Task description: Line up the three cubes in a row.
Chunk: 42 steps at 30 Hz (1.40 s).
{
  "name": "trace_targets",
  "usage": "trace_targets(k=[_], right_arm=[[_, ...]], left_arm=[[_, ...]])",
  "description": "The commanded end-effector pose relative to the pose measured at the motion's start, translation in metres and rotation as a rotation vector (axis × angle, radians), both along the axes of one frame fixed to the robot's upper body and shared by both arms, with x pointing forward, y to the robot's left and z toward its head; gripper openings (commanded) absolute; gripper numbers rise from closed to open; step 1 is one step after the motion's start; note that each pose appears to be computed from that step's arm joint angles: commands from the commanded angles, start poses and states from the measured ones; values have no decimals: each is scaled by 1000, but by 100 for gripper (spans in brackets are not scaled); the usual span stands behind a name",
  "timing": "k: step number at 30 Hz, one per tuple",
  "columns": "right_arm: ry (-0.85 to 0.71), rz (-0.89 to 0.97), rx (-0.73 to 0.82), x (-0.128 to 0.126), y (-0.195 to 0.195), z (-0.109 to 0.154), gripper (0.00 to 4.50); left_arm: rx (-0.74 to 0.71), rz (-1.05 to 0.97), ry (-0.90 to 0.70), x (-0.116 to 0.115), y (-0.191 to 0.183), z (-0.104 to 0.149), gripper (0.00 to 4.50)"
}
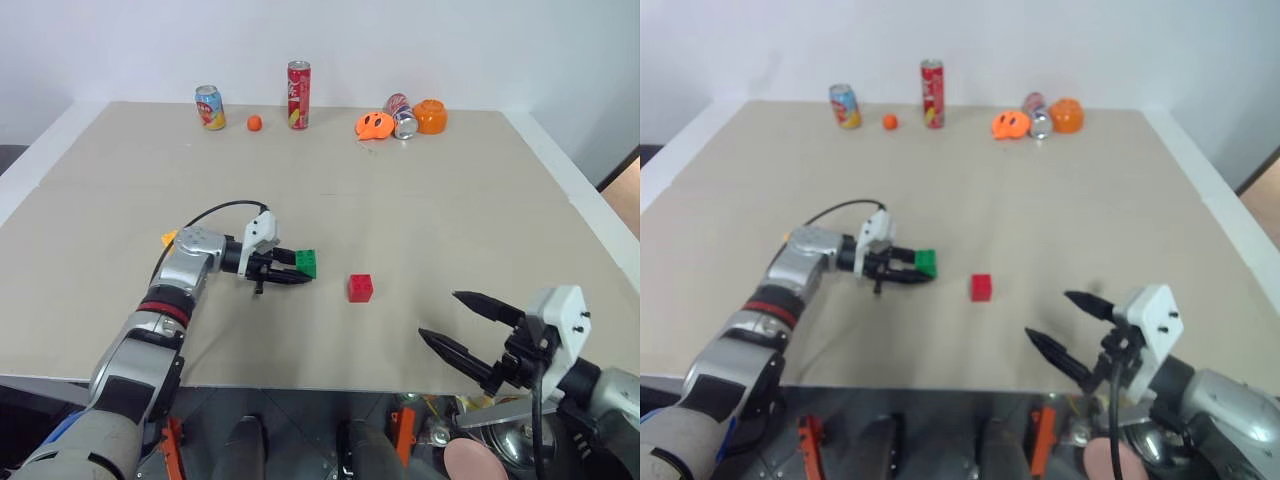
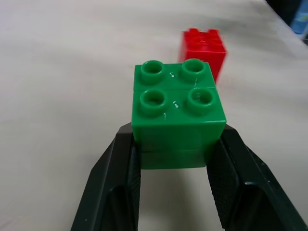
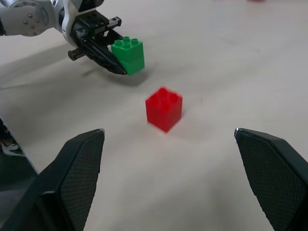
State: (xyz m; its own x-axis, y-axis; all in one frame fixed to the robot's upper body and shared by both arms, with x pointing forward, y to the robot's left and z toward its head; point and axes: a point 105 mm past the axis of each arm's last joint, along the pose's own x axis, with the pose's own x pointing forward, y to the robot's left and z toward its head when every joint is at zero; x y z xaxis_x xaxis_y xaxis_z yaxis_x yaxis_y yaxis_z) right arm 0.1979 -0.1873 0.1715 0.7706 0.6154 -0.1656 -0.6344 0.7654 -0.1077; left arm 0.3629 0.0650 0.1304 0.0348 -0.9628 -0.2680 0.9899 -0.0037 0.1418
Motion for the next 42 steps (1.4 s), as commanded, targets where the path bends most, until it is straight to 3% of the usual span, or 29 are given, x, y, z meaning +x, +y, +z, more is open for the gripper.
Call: trace_targets(k=[1,8,17,31,42], right_arm=[[-68,-21,-1,-8,5,13,450],[-21,-67,-25,-22,14,-4,450],[-36,-67,-21,-17,18,-6,450],[-50,-25,-15,-4,20,-5,450],[-58,-11,-4,1,21,-3,450]], left_arm=[[8,-79,-67,1,-11,19,132],[96,-89,-125,6,-7,12,132],[136,3,-105,11,5,-9,132],[44,49,10,-3,6,-14,132],[71,40,-98,-10,11,-22,132]])
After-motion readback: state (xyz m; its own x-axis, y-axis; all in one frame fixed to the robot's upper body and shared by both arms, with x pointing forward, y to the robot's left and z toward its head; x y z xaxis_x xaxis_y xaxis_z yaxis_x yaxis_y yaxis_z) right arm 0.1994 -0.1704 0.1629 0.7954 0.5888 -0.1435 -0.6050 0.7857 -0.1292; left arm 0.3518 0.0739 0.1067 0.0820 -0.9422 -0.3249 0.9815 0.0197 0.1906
